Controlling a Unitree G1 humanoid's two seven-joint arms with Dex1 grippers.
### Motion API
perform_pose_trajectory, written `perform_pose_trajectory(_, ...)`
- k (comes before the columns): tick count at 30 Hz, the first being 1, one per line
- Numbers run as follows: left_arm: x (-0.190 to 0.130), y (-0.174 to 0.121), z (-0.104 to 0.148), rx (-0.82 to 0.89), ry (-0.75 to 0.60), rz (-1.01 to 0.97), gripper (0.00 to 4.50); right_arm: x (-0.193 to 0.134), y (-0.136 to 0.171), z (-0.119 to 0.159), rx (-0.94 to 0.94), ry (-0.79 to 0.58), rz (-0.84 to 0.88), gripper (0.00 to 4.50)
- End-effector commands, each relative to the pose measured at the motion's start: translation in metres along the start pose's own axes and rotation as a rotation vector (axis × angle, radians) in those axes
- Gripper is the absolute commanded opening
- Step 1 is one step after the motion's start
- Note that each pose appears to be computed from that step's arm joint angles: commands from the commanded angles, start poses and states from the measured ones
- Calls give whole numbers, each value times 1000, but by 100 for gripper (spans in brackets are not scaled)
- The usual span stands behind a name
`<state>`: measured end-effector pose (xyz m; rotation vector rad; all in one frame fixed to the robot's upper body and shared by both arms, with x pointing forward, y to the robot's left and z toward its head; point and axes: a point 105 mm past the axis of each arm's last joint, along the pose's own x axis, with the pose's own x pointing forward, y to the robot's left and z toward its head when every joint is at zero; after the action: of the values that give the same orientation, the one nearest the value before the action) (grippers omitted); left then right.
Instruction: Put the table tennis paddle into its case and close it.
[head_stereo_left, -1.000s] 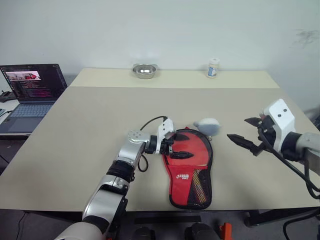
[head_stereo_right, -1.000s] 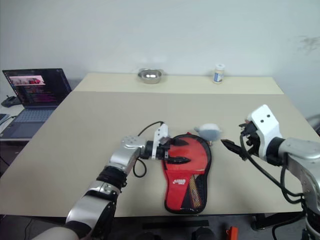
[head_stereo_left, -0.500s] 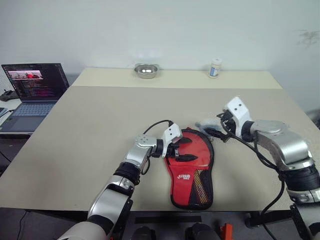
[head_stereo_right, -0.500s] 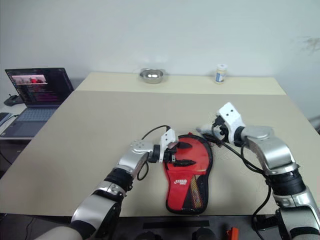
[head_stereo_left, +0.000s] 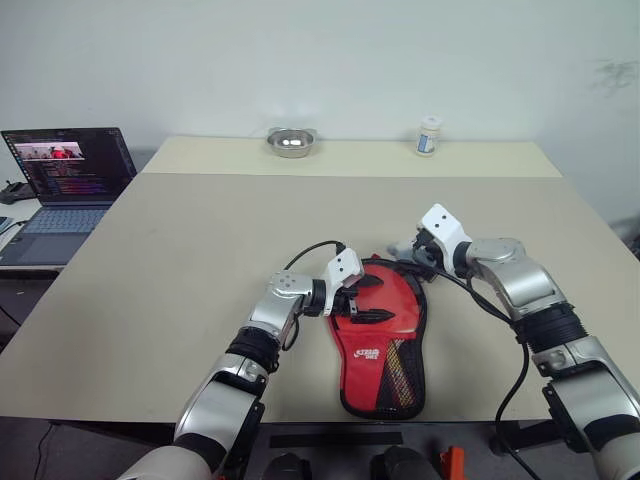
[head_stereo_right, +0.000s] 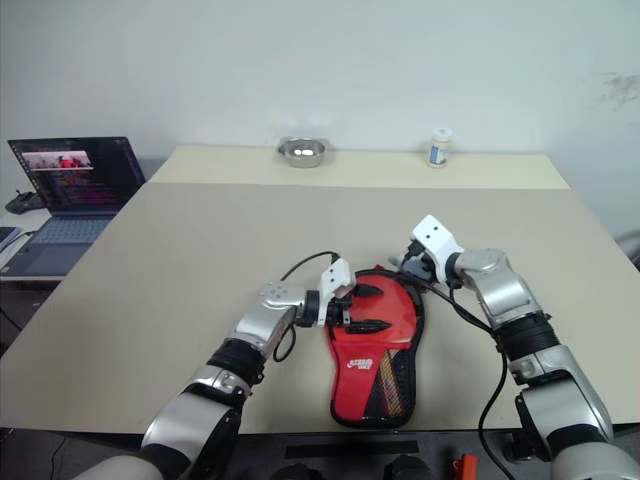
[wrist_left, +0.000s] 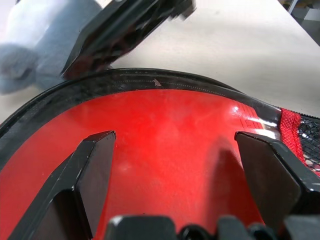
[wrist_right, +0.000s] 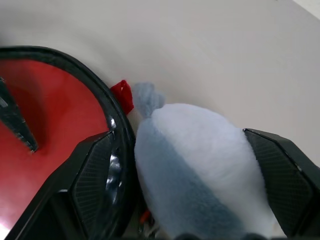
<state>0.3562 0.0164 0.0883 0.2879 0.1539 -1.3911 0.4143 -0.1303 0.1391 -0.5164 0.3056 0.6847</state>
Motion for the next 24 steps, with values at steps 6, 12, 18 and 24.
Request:
perform_pose_trajectory(6, 11, -11, -17, -27, 40, -27, 416, 0, -20, 6, -101, 16, -112, 281)
perform_pose_trajectory(12, 14, -14, -27, -45, 50, -33, 416, -3, -27, -4, -106, 56, -160, 84)
perform_pose_trajectory(18, 23, -21, -46, -119, 80, -38, 416, -25, -54, -22, -79, 117, -315, 31)
perform_pose_trajectory(24, 34, -29, -52, -161, 86, -60, 416, -74, -76, -55, -63, 219, -402, 31)
